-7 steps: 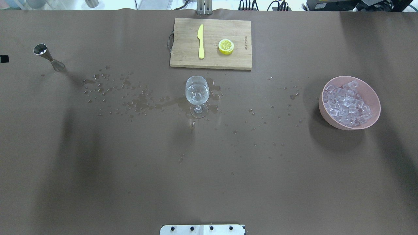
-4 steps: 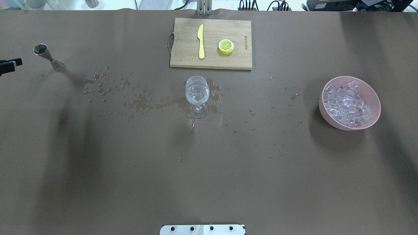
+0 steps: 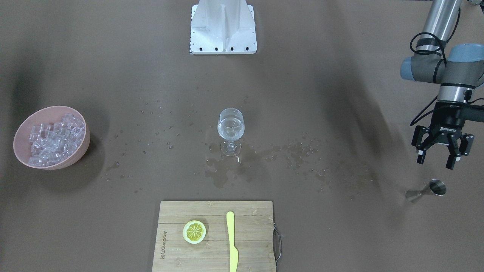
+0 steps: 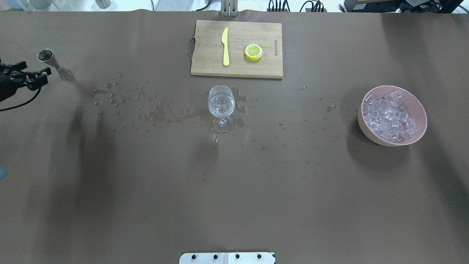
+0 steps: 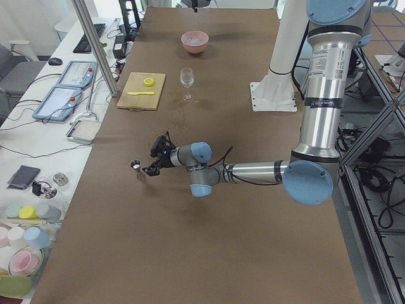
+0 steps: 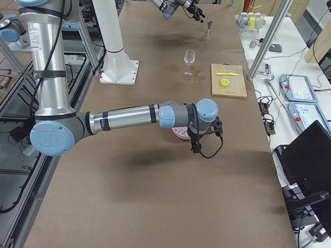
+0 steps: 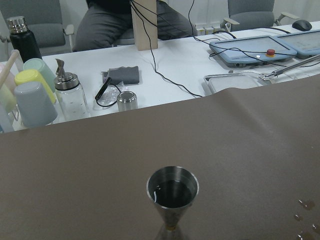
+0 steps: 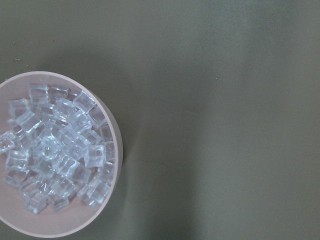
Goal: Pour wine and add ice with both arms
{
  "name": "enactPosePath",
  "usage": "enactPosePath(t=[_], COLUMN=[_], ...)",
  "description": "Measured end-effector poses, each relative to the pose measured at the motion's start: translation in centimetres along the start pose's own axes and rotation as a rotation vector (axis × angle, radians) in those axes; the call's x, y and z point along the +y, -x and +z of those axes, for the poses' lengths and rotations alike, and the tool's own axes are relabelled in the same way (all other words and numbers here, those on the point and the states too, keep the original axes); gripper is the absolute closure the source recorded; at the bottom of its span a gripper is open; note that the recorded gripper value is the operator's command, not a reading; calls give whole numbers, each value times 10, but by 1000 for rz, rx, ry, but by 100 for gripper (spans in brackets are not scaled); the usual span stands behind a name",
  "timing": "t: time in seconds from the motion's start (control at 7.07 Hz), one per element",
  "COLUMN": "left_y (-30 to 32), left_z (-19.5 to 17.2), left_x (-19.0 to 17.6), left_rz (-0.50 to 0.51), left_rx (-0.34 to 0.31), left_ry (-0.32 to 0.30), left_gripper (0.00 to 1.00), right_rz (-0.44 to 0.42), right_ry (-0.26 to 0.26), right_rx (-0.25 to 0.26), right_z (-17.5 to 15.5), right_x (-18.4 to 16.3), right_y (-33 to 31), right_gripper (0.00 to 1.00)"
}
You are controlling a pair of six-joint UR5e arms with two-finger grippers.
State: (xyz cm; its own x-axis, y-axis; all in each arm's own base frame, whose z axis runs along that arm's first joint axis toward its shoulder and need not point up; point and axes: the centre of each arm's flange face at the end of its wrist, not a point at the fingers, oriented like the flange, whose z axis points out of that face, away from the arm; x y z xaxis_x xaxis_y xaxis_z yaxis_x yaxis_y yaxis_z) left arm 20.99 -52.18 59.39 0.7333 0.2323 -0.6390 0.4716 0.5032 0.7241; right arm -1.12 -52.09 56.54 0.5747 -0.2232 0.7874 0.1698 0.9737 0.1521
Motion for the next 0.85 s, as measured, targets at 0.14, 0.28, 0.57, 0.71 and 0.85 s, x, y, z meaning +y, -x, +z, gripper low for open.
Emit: enactPosePath(t=[0.14,0.28,0.57,0.71,0.85], left_y=[0,5,6,4,3], left_z=[11,18,35,40,46], left_x=[6,12,14,13,11], left_rz=[5,7,-37,-66,-99], left_rx=[-30,-57,-83,-88,-94], left_ry=[-8,-7,-9,-11,-16], left_gripper=[3,3,3,3,3], right_rz=[-2,-3,-5,-5,-5], right_ry=[-1,-1,1,1,1], right_rx=[0,0,-1,-1,-1], right_z=[0,0,0,1,1], right_x=[-1,-2,-2,-2,-2], right_y=[1,2,2,2,2], right_gripper=[0,0,0,0,0])
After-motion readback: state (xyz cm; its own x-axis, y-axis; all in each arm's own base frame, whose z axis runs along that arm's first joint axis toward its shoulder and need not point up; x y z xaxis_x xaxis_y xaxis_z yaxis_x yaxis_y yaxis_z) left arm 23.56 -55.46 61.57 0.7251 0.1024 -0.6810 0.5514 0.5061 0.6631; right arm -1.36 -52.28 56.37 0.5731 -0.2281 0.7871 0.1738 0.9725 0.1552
